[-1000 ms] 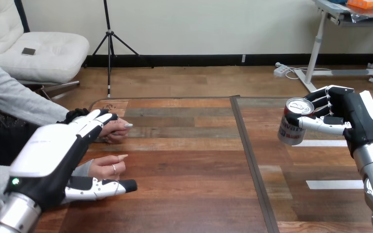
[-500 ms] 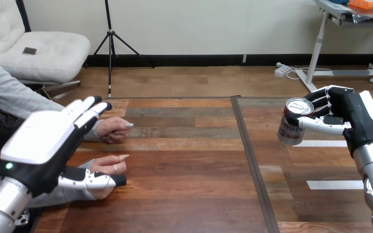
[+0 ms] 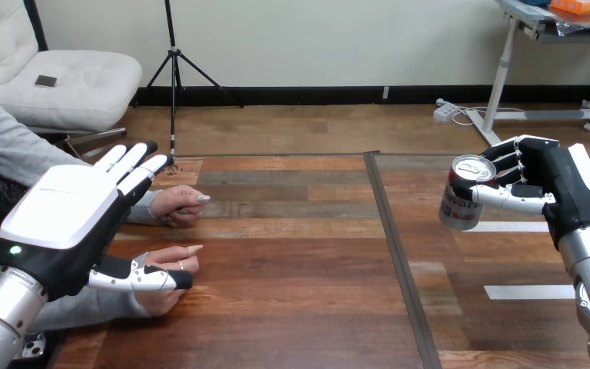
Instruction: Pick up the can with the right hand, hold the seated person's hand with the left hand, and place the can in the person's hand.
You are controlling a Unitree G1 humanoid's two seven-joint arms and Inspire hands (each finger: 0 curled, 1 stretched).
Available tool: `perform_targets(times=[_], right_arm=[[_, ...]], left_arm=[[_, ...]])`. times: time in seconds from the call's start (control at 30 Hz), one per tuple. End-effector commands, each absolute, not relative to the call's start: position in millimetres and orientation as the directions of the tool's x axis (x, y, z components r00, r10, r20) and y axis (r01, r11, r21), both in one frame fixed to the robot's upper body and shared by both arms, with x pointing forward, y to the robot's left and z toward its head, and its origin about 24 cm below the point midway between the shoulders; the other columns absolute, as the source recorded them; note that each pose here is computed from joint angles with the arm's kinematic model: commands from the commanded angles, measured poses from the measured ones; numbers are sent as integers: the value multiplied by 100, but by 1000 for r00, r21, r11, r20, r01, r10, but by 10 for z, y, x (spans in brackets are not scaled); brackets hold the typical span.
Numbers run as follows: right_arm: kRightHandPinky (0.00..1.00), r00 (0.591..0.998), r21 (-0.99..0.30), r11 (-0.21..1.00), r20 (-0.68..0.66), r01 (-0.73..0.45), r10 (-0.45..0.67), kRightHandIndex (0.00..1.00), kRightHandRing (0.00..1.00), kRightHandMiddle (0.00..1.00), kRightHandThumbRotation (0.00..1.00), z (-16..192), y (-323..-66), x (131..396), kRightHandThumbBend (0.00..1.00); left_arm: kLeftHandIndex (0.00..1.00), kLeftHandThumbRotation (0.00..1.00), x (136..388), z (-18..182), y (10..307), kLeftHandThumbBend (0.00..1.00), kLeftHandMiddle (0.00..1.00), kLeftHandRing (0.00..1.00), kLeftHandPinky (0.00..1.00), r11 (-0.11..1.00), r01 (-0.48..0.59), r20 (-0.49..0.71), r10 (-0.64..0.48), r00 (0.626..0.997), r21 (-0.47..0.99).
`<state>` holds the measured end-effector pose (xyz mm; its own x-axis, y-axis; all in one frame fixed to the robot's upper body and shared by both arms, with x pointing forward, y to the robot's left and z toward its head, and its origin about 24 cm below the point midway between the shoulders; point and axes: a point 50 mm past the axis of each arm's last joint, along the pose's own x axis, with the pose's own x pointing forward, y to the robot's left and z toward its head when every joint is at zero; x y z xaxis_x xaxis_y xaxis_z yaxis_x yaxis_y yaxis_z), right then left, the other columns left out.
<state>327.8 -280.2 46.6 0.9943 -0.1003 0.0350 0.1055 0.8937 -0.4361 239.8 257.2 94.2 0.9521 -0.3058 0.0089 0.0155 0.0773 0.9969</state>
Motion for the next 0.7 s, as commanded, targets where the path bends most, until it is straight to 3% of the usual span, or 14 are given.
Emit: perform_targets(times=[0.0,0.67], right_arm=[[34,979,-409,901,193,146,-71,45,37,42,0,895,-2725,3498,71],[34,978,-415,899,196,144,-66,44,37,42,0,906,-2731,3498,71]], left_arm=[[95,60,2505,1018,2598,100,99,96,78,42,-7,19,-301,953,999],[90,50,2589,933,2702,100,95,93,77,10,83,-77,-273,959,997]])
